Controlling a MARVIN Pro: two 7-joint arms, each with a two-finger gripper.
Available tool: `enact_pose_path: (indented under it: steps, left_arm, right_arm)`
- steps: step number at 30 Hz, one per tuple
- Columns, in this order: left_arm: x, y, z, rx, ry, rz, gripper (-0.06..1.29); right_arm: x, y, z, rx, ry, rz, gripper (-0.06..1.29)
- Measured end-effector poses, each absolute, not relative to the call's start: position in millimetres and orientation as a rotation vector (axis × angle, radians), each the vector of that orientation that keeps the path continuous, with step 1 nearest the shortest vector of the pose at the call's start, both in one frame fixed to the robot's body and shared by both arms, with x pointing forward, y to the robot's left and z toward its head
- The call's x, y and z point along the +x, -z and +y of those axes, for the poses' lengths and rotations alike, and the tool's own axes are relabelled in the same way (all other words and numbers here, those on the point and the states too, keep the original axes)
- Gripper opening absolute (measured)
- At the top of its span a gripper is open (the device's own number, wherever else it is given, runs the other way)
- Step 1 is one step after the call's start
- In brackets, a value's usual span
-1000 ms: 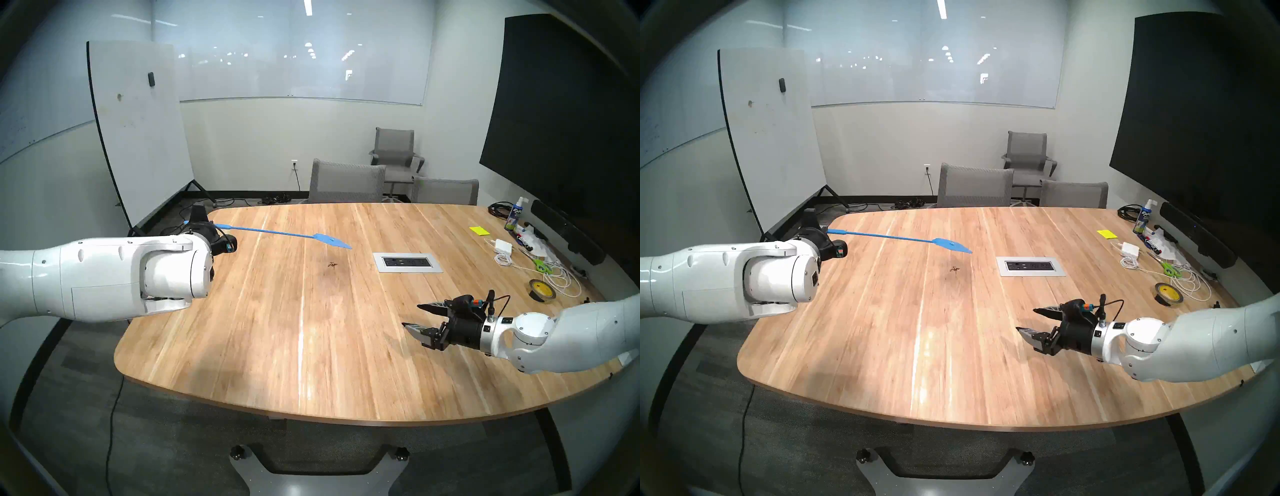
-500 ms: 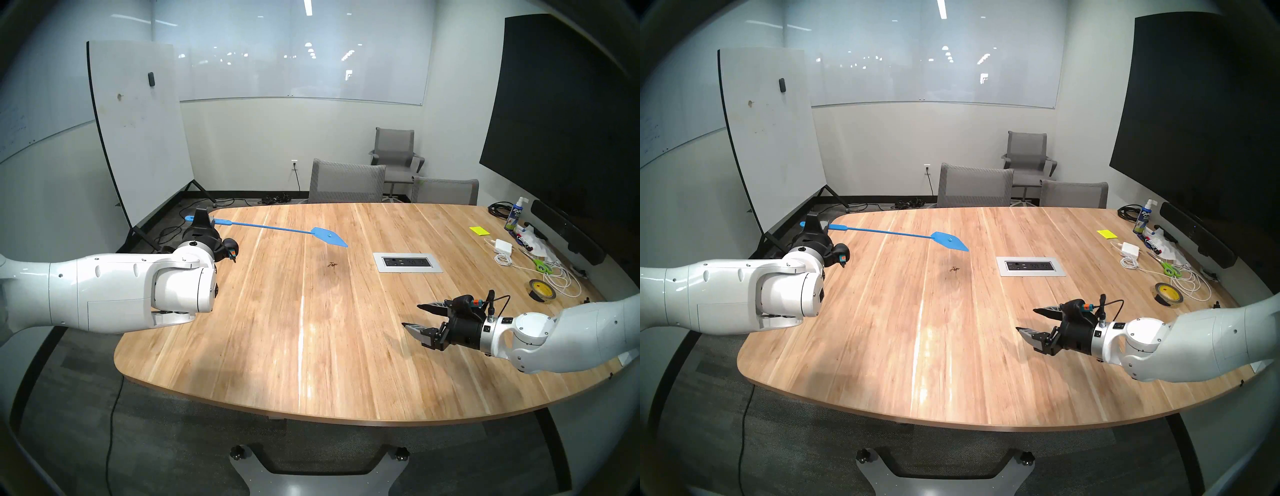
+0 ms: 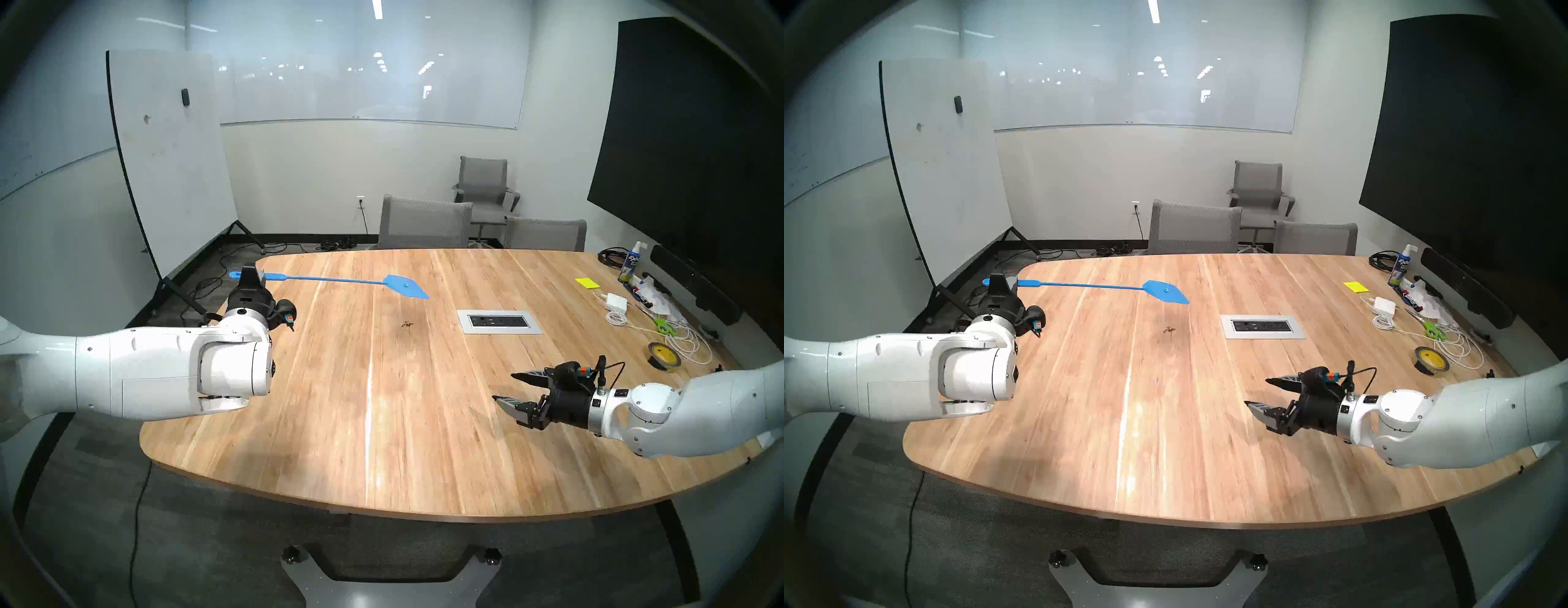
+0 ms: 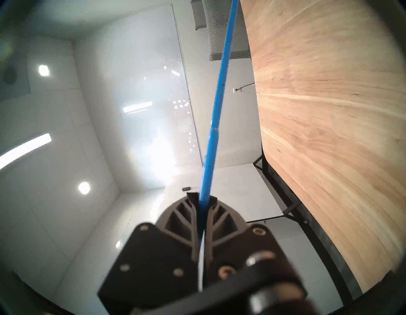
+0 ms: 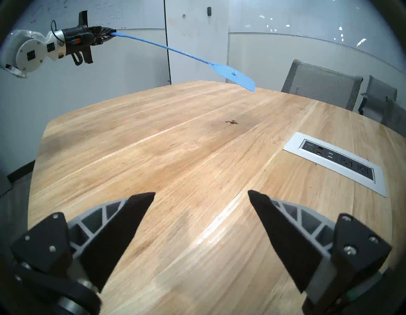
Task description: Swat a bug on table
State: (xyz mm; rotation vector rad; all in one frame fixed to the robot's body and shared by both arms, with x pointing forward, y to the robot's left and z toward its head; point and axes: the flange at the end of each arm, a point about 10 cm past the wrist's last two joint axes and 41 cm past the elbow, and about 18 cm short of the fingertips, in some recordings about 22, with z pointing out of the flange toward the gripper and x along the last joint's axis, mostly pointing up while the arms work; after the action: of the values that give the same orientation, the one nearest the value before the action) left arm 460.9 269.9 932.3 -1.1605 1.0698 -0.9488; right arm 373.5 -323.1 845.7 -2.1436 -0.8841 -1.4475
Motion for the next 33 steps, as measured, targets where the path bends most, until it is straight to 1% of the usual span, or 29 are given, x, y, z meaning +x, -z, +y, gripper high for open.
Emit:
enact_pose_path:
  steps: [23, 33]
  left_arm:
    - [459, -916, 263, -1.283, 0.958, 1.006, 0.02]
    - [457, -902, 268, -1.208, 0.930, 1.043, 0.02]
  right_arm:
    - [373, -846, -323, -2.143, 1.448, -0.884, 1.21]
    - [374, -846, -323, -2.143, 1.448, -0.884, 1.21]
